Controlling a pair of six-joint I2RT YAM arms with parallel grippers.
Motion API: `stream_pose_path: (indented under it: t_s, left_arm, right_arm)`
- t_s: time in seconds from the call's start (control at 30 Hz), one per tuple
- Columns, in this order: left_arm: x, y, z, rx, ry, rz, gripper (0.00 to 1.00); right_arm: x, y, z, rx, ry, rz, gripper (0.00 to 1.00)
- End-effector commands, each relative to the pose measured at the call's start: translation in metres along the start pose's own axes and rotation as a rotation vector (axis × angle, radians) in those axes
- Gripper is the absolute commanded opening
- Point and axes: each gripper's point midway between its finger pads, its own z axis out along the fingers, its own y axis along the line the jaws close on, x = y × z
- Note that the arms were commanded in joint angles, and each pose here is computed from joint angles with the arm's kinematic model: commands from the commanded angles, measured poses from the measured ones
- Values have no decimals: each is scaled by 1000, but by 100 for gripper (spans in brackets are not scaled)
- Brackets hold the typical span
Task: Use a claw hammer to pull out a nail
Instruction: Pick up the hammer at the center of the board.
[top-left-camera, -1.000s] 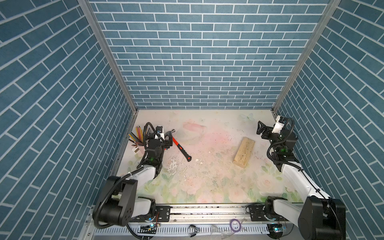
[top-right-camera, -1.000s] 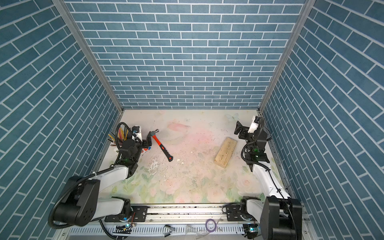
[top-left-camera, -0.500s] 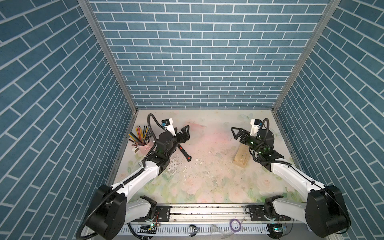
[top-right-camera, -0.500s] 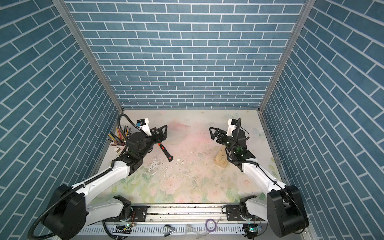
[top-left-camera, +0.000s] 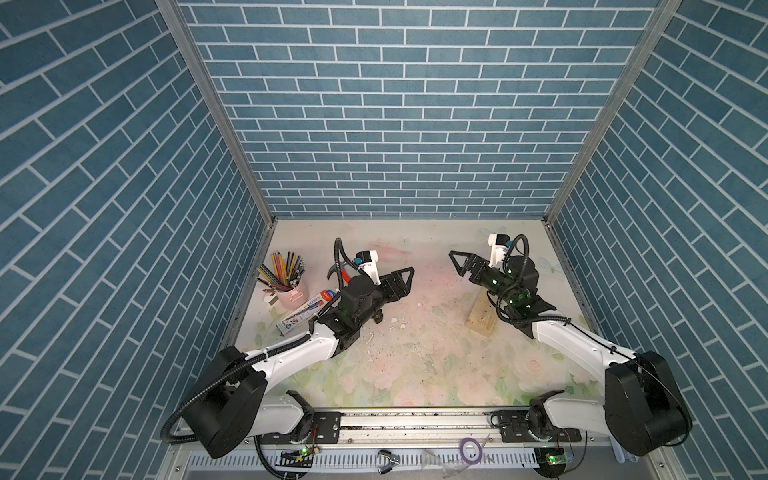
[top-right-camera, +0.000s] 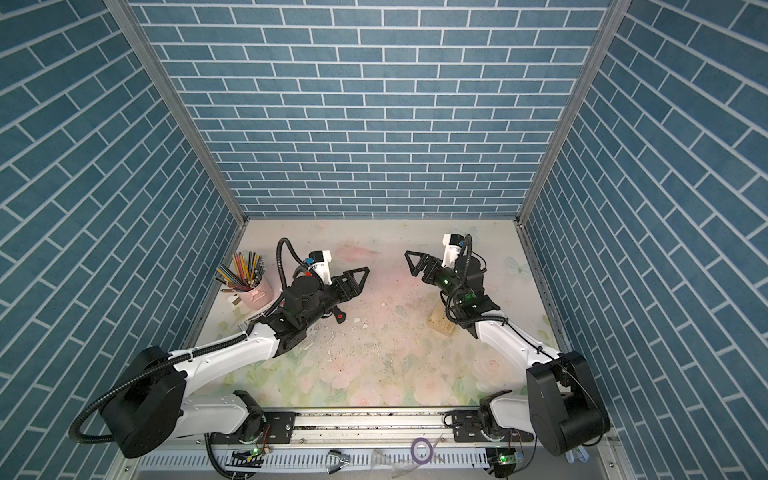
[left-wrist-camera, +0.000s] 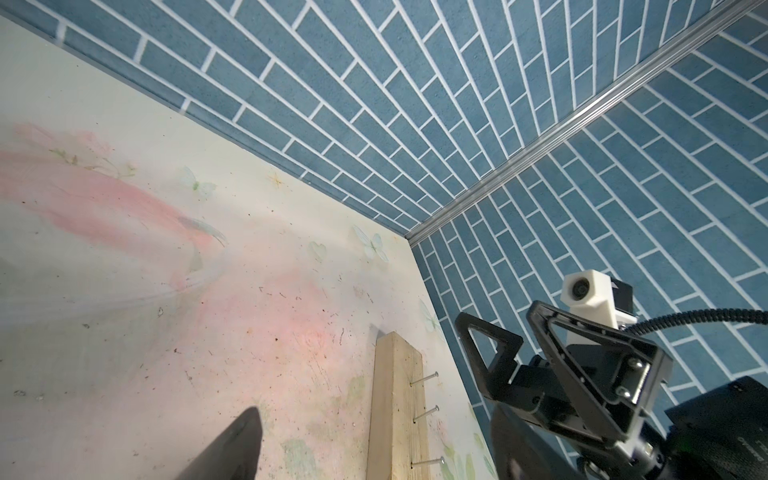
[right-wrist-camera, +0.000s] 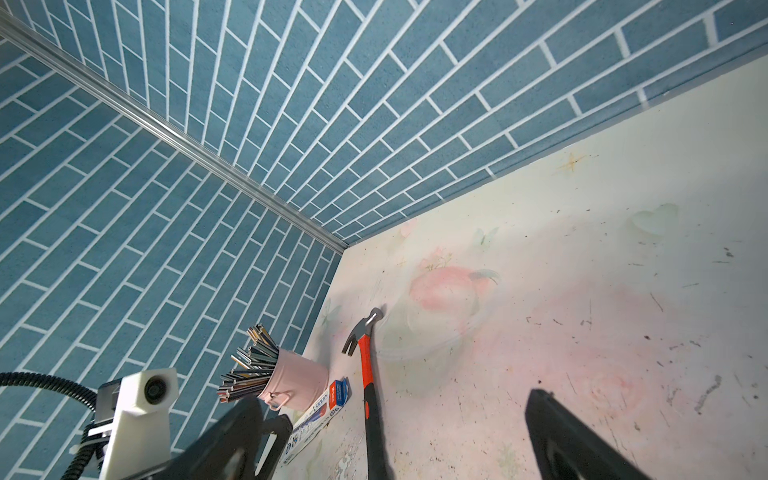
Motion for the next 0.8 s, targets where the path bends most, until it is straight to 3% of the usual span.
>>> stream_pose_path:
  t_s: [0.0, 0.17, 0.27, 0.5, 0.77]
  left_arm:
    - [-15, 11, 3, -47, -28, -38, 87]
    - [-17, 91, 1, -481, 92, 9, 87]
    - [-10, 134, -8, -635, 174, 12, 87]
    - [11, 197, -24, -818, 266, 37, 87]
    - [35, 229, -19, -893, 332, 40, 86]
  right_arm:
    - [-15, 0, 1, 37, -31, -25, 99]
    - [-37, -11, -7, 176, -97, -124, 99]
    - [-54, -11, -15, 238, -151, -200, 98]
    - [-77, -10, -32, 317, -238, -292, 98]
    - [-78, -16, -42, 364, -252, -311, 98]
